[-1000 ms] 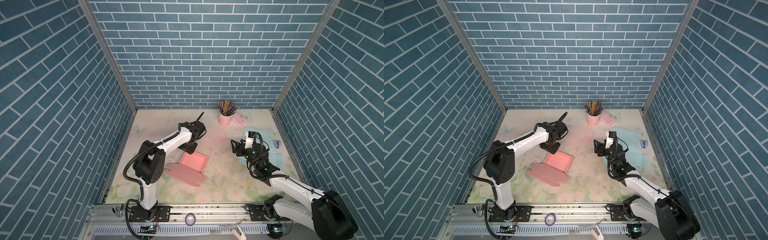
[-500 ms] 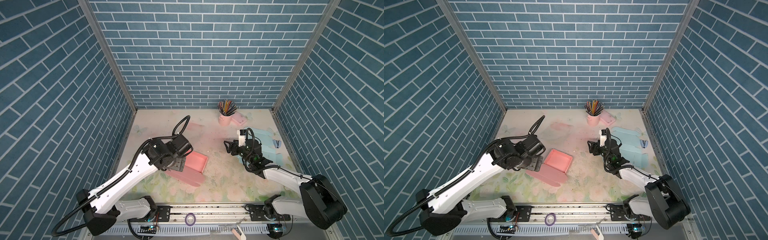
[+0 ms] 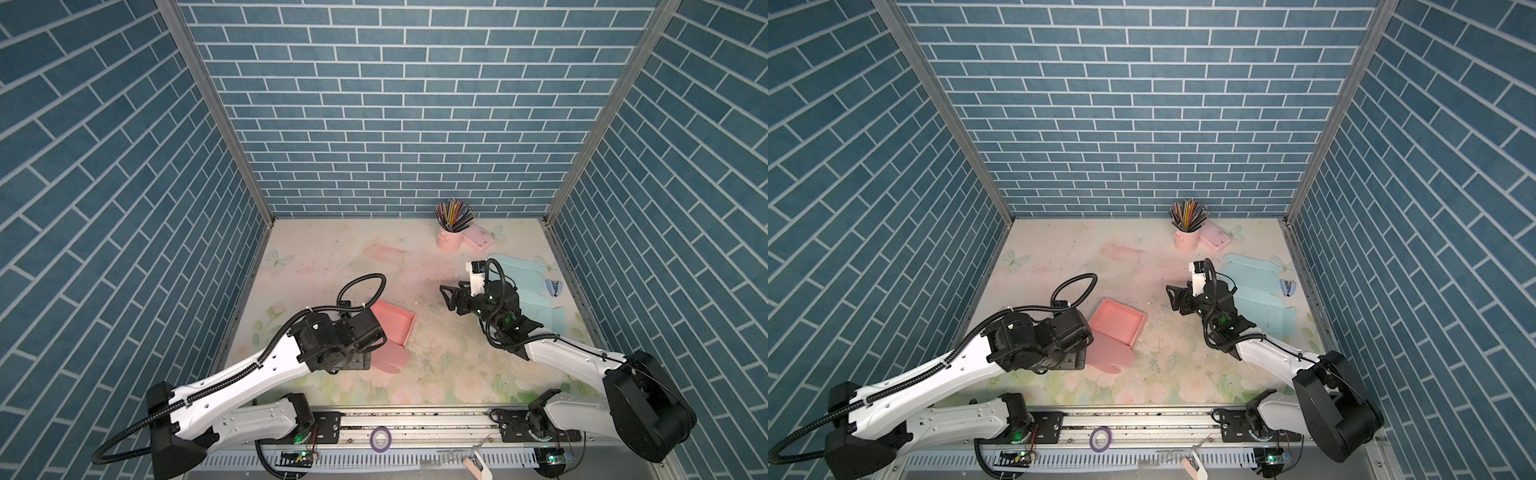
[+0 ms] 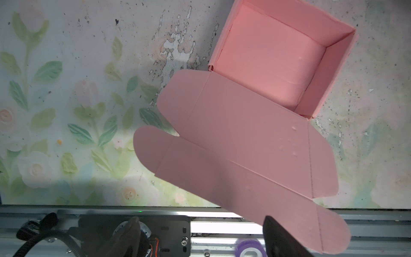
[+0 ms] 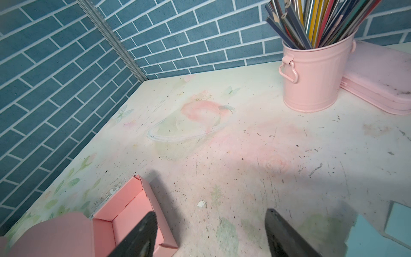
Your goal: Fold the paper box
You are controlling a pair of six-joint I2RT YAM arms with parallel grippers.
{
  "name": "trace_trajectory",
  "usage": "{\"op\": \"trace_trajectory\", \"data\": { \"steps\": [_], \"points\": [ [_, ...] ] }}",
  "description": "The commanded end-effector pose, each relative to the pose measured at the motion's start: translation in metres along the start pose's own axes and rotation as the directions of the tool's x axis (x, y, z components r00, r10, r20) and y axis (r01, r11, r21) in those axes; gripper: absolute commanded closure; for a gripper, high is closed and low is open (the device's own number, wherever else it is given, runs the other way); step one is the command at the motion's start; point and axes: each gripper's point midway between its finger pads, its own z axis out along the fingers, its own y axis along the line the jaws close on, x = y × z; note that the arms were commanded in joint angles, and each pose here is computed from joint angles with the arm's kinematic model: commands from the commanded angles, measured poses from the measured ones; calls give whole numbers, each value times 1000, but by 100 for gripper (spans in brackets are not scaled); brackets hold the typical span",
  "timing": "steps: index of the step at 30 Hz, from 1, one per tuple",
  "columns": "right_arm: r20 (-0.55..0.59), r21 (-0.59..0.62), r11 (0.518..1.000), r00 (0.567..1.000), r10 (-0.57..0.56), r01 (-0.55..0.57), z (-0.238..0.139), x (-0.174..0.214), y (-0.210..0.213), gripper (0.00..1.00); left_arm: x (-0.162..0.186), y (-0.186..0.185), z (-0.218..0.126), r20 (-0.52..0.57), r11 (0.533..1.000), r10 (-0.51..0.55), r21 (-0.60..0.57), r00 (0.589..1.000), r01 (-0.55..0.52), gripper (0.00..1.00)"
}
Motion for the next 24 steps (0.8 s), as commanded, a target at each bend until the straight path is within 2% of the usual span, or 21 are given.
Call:
{"op": "trace_trajectory", "data": {
  "steps": [1, 4, 7, 17, 24],
  "points": [
    [41, -39, 999, 999, -30, 31, 0, -18, 14, 23, -4, -5, 3, 36, 995, -98, 28, 995, 97, 12],
    [40, -42, 999, 999, -31, 33, 1, -18, 15, 23, -3, -8, 9, 43, 989, -136, 57, 990, 134, 14],
    [38, -42, 999, 999, -32, 33, 1, -18, 15, 23, 1, -11, 18, 29, 985, -161, 73, 987, 159, 20],
    [48, -39, 999, 998, -36, 37, 0, -18, 16, 24, 0, -14, 28, 55, 980, -189, 78, 980, 184, 33],
    [61, -28, 998, 997, -53, 55, -5, -20, 14, 24, -10, -17, 31, 77, 979, -194, 79, 978, 188, 54]
  ]
}}
